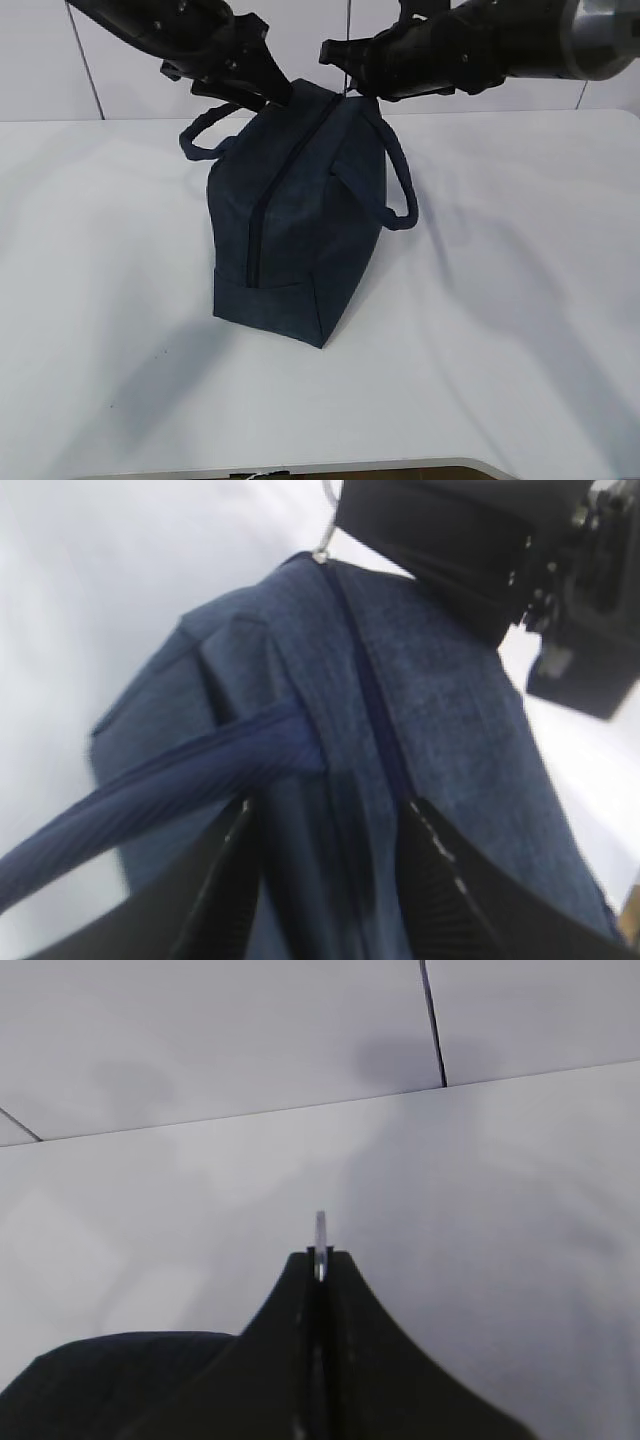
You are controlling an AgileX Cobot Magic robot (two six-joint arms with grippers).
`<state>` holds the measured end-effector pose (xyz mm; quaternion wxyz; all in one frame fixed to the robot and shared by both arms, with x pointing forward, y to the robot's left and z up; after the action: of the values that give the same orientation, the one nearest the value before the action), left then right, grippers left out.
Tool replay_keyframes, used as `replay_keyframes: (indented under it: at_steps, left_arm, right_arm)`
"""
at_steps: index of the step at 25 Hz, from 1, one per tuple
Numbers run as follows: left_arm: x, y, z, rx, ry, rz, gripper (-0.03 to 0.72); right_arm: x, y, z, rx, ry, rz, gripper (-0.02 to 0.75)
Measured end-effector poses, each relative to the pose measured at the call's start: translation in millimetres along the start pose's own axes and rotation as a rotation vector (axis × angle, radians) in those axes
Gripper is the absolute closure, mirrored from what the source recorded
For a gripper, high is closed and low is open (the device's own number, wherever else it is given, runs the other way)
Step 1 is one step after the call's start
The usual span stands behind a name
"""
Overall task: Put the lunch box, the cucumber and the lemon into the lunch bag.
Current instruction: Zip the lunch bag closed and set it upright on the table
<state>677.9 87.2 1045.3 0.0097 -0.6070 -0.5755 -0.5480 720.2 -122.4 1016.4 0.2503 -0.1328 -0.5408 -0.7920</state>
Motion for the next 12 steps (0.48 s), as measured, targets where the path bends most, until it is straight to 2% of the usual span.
replay_keyframes:
  at_steps: [3, 8, 10, 12]
  left_arm:
    - [-13.3, -2.2, 3.8, 0.041, -0.046, -0.010, 0.361]
    - [-33.2, -8.5, 15.9, 0.083, -0.056, -0.008, 0.368]
    - [-36.2, -9.7, 17.6, 0.089, -0.058, -0.007, 0.438]
    - [-36.2, -9.4, 17.2, 0.073, -0.062, -0.010, 0.575]
  right_arm:
    - [0.0, 0.0, 0.0, -0.002, 0.000, 0.000, 0.733]
    - [0.0, -0.1, 0.1, -0.006, 0.001, 0.001, 0.733]
    - [0.0, -0.1, 0.1, -0.008, 0.001, 0.001, 0.733]
    - [0.0, -0.3, 0.0, -0.008, 0.000, 0.002, 0.733]
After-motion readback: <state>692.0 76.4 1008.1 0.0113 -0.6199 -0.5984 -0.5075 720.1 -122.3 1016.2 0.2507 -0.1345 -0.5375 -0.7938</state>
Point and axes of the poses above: a point on each arm's last joint axis where the gripper is mounted, x pointing back along that axis away from the gripper, z along the wrist's bending axis when the last joint is at zero, y = z × x, the point moved 2 cm from there along -x, pointing out along that axis toward the gripper, and after that the axes turned 7 degrees about -x, right-handed, at the moved point
